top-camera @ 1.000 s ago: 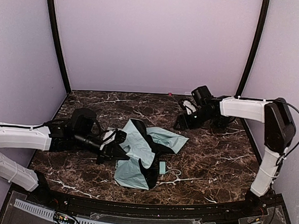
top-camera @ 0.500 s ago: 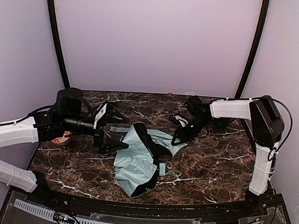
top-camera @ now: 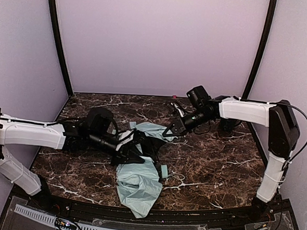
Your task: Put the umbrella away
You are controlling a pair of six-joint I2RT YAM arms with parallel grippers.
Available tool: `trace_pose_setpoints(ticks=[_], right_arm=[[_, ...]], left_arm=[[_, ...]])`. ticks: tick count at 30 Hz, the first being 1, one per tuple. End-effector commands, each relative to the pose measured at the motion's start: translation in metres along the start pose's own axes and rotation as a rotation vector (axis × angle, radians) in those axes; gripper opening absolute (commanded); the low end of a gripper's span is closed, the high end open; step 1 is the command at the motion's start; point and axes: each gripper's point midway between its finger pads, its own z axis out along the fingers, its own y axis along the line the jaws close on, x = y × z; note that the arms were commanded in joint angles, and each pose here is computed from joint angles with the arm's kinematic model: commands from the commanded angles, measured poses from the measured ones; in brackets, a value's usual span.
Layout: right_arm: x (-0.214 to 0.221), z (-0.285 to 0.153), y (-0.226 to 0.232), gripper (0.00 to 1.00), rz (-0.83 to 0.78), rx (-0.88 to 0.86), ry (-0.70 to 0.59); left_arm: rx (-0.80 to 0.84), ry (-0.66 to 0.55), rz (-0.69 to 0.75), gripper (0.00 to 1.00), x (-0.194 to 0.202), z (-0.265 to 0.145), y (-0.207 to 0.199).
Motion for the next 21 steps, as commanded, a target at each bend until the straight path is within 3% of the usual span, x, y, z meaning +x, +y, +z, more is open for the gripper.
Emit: trace_pose_setpoints(ticks=[1, 9, 16, 17, 21], right_arm=[[-0.036, 0.004, 0.073, 0.00, -0.066, -0.177, -0.086], [-0.041, 0.034, 0.115, 0.01, -0.053, -0.275, -0.092], [-0.042, 0.022, 0.068, 0.03, 0.014, -0.024, -0.124], [-0.041, 0.018, 0.062, 0.03, 0.023, 0.008, -0.130], [-0.034, 0.001, 0.051, 0.07, 0.033, 0.068, -0.145]], left_arm=[[0.128, -0.064, 0.102, 0.02, -0.015, 0.007, -0.035], [0.181, -0.082, 0.175, 0.00, -0.028, 0.005, -0.046], [0.158, -0.084, 0.212, 0.00, -0.034, -0.004, -0.046], [0.181, -0.075, 0.205, 0.06, -0.034, -0.004, -0.050], [0.295, -0.021, 0.186, 0.57, -0.047, -0.014, -0.073]])
